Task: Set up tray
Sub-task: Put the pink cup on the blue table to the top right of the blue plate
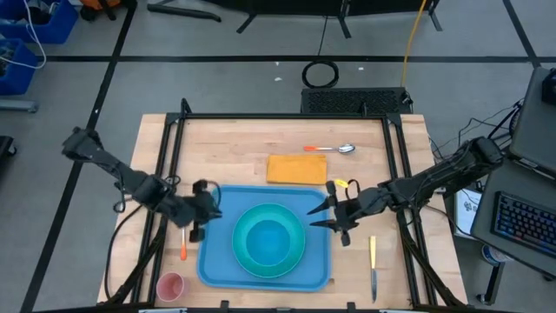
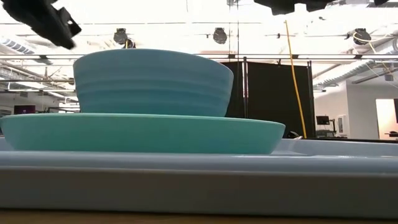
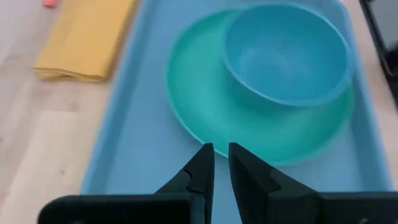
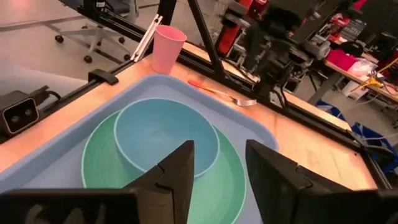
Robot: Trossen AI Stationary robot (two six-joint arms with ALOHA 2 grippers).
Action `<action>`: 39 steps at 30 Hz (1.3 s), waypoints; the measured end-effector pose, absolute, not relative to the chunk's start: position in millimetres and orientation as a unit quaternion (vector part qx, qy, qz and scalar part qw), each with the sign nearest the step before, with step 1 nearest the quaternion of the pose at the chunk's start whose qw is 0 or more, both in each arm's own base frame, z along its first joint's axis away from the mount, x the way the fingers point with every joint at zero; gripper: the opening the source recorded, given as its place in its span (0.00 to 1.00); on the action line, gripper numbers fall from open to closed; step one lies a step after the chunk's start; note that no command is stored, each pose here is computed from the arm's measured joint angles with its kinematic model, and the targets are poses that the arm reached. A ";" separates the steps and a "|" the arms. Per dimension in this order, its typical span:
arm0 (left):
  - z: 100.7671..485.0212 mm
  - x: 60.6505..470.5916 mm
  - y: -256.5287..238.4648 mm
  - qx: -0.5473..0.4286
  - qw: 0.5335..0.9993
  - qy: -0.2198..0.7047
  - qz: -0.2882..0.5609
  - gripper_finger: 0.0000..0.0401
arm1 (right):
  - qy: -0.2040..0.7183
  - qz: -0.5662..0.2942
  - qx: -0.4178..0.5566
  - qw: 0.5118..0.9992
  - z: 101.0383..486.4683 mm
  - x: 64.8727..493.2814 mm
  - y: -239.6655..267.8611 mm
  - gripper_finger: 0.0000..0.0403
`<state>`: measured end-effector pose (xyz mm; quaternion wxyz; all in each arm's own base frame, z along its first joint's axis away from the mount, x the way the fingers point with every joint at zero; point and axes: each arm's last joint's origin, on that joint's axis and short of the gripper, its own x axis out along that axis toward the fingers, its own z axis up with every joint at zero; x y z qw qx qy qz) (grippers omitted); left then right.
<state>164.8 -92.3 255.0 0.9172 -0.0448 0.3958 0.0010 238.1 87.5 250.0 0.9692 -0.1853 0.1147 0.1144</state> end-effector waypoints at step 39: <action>255.7 129.4 -214.5 -0.213 0.860 0.463 -0.011 0.18 | 0.121 0.105 -0.169 0.972 246.9 241.0 85.0 0.33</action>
